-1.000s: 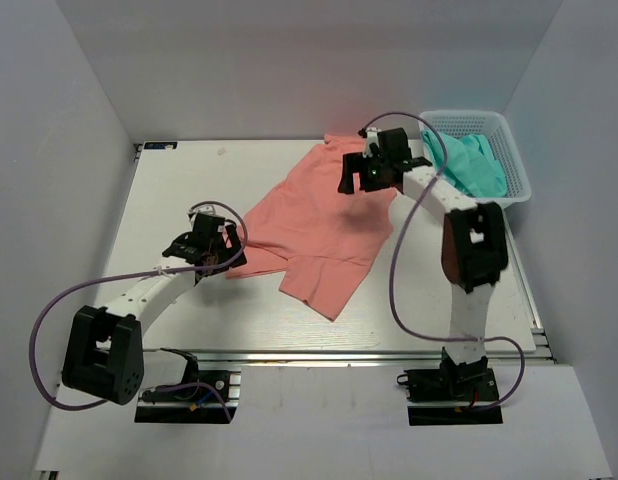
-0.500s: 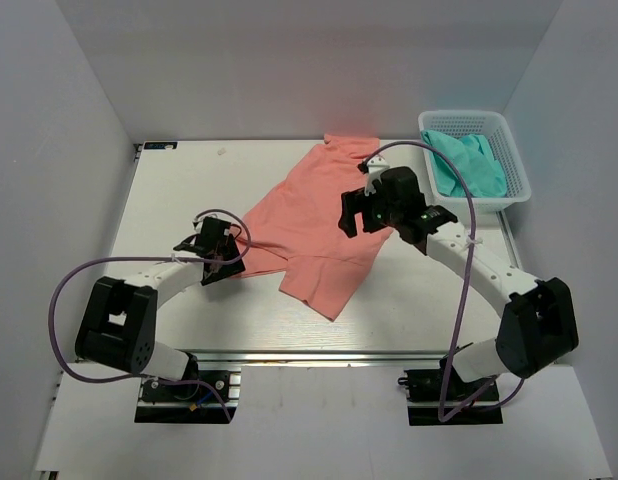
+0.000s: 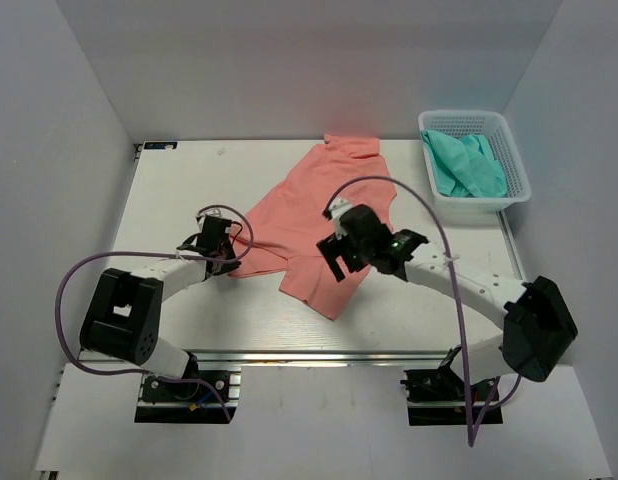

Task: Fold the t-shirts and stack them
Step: Flatten out the tshirt

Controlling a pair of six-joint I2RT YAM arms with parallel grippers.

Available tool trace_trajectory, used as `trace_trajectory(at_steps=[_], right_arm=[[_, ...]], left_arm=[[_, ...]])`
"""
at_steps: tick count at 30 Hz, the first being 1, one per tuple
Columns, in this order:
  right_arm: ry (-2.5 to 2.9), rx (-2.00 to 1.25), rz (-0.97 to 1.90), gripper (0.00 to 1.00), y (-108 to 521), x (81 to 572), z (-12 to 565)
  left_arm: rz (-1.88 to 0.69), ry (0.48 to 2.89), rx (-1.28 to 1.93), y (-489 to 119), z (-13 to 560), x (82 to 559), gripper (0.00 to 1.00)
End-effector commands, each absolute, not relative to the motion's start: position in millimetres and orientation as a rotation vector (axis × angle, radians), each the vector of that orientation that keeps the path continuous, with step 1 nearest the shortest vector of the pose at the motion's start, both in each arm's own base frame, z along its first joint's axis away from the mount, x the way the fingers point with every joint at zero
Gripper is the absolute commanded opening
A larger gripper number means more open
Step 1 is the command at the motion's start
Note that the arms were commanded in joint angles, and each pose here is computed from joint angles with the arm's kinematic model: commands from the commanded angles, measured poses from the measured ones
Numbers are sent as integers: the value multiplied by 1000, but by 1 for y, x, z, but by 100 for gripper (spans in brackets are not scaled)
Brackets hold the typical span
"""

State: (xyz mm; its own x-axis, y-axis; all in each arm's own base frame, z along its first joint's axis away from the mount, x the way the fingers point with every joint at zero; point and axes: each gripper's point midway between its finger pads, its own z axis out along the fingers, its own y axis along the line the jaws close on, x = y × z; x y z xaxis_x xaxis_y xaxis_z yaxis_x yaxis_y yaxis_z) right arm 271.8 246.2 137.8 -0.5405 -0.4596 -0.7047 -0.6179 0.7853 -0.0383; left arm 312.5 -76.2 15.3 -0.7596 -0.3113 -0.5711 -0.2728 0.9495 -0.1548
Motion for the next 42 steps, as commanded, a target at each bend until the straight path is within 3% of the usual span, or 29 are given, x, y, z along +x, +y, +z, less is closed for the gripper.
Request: trace_trajectory(at_steps=[1,2,3,8,15,20,22,23,25,27,28,33,37,42], right_arm=[[2300,-992,185,90,247,241,105],[2308,-1014,193,90,248,235,101],[2315,-1085,292,90,262,218,96],[2292,-1293,563,90,299,157,69],[2320,-1333,478,90,299,154,36],[2395,-1312,441,82,296,152,12],[2394,-1264,367,72,288,162,5],[2403,-1240,352,62,285,164,3],[2415,-1210,308,24,281,168,-1],[2410,-1190,289,12,281,172,-1],[2404,-1173,273,0,281,176,0],[2333,-1019,239,0,289,203,25],[2076,-714,348,0,315,255,110],[1843,-240,340,0,290,322,212]], left_arm=[[-134,2563,-366,-87,-3,300,29],[-153,2557,-349,-89,-2,302,10],[-153,2557,-349,-89,-2,302,0],[-150,2534,-339,-87,6,302,0],[-176,2483,-337,-85,16,294,0],[-199,2453,-321,-86,24,292,0],[-211,2446,-305,-87,27,292,0],[-216,2436,-305,-87,30,293,0],[-221,2425,-304,-88,33,294,0],[-226,2415,-304,-88,36,295,0],[-230,2405,-303,-88,39,296,0],[-243,2369,-290,-90,53,302,0],[-153,2311,-319,-78,86,320,0],[3,2146,-431,-51,154,346,0]])
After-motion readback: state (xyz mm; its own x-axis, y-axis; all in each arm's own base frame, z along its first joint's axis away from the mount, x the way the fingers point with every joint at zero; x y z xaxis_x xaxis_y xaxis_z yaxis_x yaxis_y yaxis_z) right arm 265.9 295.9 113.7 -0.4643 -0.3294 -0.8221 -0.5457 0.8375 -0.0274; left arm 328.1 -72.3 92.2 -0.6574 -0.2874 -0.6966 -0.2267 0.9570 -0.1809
